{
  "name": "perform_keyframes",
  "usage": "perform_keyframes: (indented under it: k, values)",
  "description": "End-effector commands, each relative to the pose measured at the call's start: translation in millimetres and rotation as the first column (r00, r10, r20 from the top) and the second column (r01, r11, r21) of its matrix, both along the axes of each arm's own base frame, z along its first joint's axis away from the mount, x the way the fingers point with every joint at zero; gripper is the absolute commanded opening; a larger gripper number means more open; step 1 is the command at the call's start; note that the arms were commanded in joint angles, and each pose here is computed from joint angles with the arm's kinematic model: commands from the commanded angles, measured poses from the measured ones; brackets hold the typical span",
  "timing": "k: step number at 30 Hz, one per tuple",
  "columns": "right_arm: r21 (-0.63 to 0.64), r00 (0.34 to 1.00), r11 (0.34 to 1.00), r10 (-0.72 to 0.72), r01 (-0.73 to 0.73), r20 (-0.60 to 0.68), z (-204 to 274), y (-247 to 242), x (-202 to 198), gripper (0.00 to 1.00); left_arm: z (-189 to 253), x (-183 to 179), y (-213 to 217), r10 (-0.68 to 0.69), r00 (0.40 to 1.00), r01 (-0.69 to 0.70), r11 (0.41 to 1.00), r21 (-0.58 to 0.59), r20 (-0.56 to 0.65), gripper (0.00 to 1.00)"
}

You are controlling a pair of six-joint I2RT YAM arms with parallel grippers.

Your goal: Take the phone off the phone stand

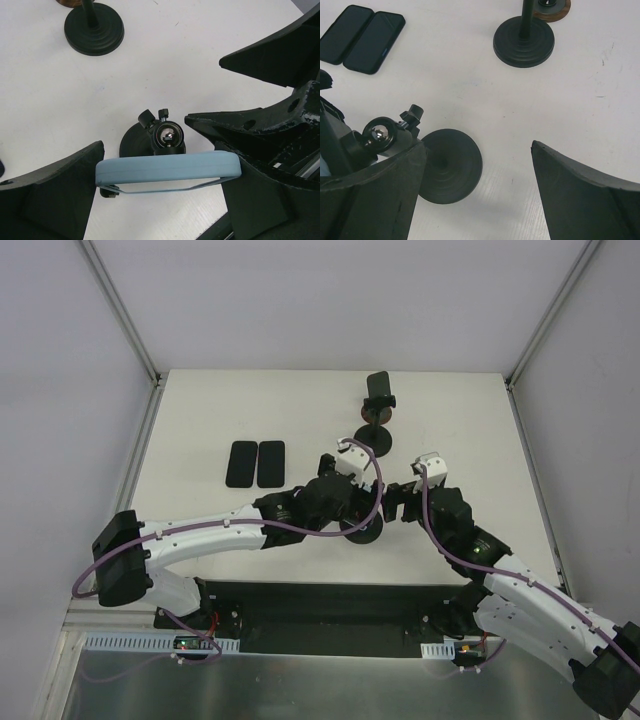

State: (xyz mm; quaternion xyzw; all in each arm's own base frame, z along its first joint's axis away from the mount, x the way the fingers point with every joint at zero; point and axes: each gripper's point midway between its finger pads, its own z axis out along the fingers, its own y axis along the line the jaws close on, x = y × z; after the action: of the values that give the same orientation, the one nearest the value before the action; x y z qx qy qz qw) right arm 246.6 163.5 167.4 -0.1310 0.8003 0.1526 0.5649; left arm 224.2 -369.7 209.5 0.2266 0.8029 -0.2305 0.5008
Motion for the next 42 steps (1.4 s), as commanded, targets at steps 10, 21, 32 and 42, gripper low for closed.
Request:
perform_keyframes:
  k: [10, 21, 32, 42]
  values:
    - [0.064, 0.996, 0.994, 0.083, -0.086, 0.044, 22.8, 19.9, 0.0, 0.98, 24.5, -0.1, 6.4, -0.034, 0.992, 0.036, 0.999, -0.012, 0.124, 0.11]
    - [0.099, 0.889, 0.885, 0.444, -0.454, 0.108, 30.0, 72.0, -34.5, 0.98, 35.2, -17.7, 40.7, -0.418, 0.889, 0.444, 0.887, -0.125, 0.19, 0.04]
    - [0.096, 0.789, 0.784, 0.602, -0.613, 0.124, 25.0, 106.3, -40.3, 0.99, 43.2, -50.7, 48.9, -0.668, 0.728, 0.686, 0.71, -0.16, 0.156, 0.0]
    - [0.119, 0.641, 0.631, 0.761, -0.767, 0.101, 13.7, 128.4, -65.6, 0.87, 46.2, -73.6, 48.5, -0.779, 0.608, 0.793, 0.587, -0.162, 0.154, 0.0]
